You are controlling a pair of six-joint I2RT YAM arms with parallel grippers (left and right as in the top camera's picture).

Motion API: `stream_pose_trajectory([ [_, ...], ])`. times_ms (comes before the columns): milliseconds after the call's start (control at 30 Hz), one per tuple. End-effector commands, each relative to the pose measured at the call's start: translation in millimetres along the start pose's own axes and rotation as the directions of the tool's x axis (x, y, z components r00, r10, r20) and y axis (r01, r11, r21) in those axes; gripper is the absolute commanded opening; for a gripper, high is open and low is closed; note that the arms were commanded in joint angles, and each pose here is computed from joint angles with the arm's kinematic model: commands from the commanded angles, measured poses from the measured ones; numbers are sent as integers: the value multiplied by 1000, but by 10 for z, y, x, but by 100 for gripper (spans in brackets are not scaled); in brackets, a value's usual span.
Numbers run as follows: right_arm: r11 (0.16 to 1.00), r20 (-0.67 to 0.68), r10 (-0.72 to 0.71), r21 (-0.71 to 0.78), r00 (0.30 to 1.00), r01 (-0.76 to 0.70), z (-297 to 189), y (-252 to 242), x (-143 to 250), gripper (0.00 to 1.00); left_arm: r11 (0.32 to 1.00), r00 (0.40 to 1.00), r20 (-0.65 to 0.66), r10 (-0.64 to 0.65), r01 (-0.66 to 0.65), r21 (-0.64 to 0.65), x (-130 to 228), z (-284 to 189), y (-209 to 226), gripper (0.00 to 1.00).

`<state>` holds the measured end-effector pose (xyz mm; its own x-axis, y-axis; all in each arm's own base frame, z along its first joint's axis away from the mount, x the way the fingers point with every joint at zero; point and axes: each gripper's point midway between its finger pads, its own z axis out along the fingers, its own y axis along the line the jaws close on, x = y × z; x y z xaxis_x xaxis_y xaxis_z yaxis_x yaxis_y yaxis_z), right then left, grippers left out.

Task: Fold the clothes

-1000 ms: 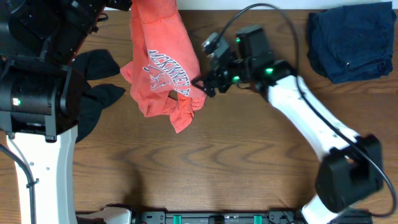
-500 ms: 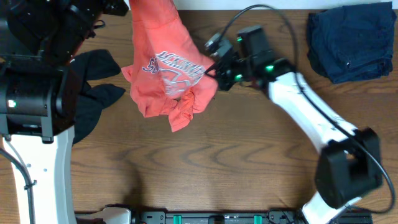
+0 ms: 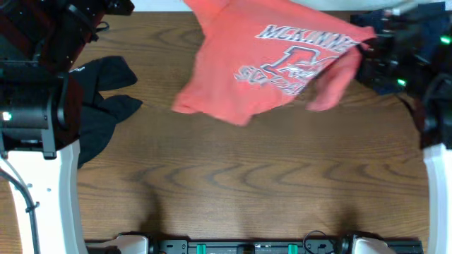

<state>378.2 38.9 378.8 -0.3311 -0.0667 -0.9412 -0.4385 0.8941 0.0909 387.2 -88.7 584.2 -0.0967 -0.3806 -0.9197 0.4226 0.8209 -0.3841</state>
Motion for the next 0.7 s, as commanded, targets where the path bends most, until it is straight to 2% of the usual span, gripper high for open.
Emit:
stream_pose_trajectory([
  [0,1000,60,-20,-11,998,20,-265,67,-161,1,993,998,-8,-62,63,98,30,185,-152,6],
  [167,997,127,-70,-6,989,71,-552,267,-326,1,960,989,-19,-146,146,238,129,522,-401,6],
  [333,994,155,-105,8,982,106,-785,431,-374,1,950,984,-78,-162,177,256,334,681,-426,6],
  [467,996,119,-74,-44,990,79,-778,533,-266,1,963,980,-151,-133,163,213,532,679,-294,6],
  [667,968,-63,6,-251,998,-22,-347,866,150,1,988,958,-267,-107,132,76,831,590,147,6],
])
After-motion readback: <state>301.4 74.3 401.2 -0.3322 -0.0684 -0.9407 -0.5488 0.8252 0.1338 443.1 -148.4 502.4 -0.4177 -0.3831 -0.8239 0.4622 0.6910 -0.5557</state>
